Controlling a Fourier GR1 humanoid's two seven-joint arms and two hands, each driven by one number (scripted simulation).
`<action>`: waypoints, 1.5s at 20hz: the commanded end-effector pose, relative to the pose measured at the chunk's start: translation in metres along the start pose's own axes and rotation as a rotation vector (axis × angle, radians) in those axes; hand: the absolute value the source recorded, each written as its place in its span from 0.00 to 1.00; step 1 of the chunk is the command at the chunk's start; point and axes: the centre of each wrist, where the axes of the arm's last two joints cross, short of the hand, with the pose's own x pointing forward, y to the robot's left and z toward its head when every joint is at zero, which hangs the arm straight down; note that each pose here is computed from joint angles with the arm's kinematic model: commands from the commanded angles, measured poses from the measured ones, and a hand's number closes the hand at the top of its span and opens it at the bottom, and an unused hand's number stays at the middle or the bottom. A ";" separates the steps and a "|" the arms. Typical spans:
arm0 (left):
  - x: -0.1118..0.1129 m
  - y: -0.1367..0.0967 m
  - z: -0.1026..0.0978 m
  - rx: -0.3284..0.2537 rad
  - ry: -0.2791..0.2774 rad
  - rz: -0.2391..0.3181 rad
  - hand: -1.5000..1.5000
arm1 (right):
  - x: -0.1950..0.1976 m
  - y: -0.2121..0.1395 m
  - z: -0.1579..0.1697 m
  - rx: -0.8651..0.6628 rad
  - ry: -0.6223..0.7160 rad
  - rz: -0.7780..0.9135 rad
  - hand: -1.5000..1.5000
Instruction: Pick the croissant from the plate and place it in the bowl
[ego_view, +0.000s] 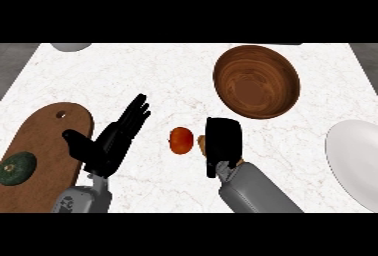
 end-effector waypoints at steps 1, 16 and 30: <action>-0.003 0.015 0.003 0.029 -0.009 -0.005 0.50 | 0.041 -0.014 0.049 -0.078 -0.073 -0.054 1.00; -0.001 0.016 0.002 0.042 0.006 0.012 0.50 | 0.048 -0.142 0.113 -0.426 -0.066 -0.171 1.00; -0.016 0.011 0.012 0.032 0.014 0.008 0.50 | 0.003 -0.194 0.006 -0.512 0.016 -0.307 1.00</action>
